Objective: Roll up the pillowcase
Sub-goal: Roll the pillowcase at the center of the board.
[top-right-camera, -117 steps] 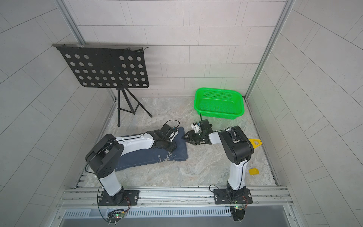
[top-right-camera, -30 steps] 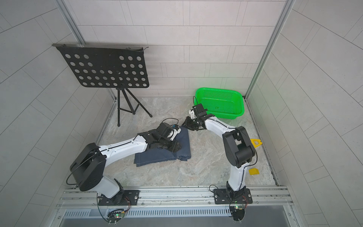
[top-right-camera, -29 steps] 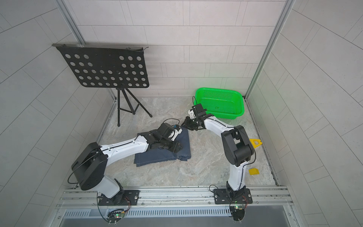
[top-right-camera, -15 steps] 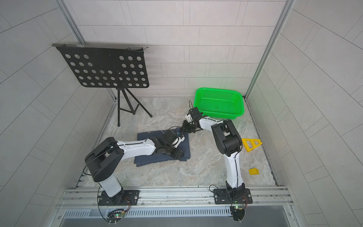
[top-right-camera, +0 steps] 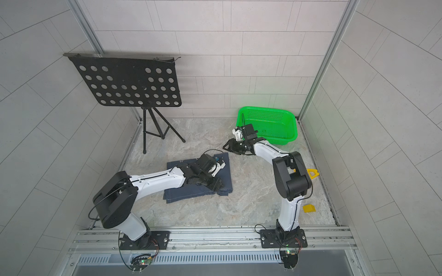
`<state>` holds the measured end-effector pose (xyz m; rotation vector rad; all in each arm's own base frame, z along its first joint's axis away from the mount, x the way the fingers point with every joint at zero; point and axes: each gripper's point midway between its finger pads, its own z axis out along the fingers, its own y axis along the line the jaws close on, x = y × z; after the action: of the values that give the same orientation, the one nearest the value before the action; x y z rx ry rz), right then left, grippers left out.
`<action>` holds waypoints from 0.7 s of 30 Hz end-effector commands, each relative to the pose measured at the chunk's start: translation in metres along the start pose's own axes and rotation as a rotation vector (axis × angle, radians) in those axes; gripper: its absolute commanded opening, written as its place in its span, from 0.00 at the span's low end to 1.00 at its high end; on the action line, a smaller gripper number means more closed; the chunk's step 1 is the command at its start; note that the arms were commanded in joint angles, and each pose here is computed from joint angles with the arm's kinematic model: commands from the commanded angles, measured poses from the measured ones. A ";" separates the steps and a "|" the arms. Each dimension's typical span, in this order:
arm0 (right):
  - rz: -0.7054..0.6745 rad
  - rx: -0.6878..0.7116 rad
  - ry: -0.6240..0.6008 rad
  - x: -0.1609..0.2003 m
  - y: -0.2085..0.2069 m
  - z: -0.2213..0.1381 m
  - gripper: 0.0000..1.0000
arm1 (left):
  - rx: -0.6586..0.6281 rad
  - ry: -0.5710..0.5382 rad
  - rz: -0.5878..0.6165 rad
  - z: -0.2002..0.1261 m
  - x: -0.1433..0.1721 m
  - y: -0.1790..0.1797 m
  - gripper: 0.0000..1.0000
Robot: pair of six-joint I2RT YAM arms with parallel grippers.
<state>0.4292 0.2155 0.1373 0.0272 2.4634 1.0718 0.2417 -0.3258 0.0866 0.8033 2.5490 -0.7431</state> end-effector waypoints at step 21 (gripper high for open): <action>0.224 -0.090 0.221 0.115 -0.050 0.025 0.59 | -0.226 0.072 -0.037 0.034 0.006 0.080 0.56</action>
<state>0.3432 0.2114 0.0422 0.1801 2.6750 1.2924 0.2891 -0.2883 0.0293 0.7051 2.6622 -0.4678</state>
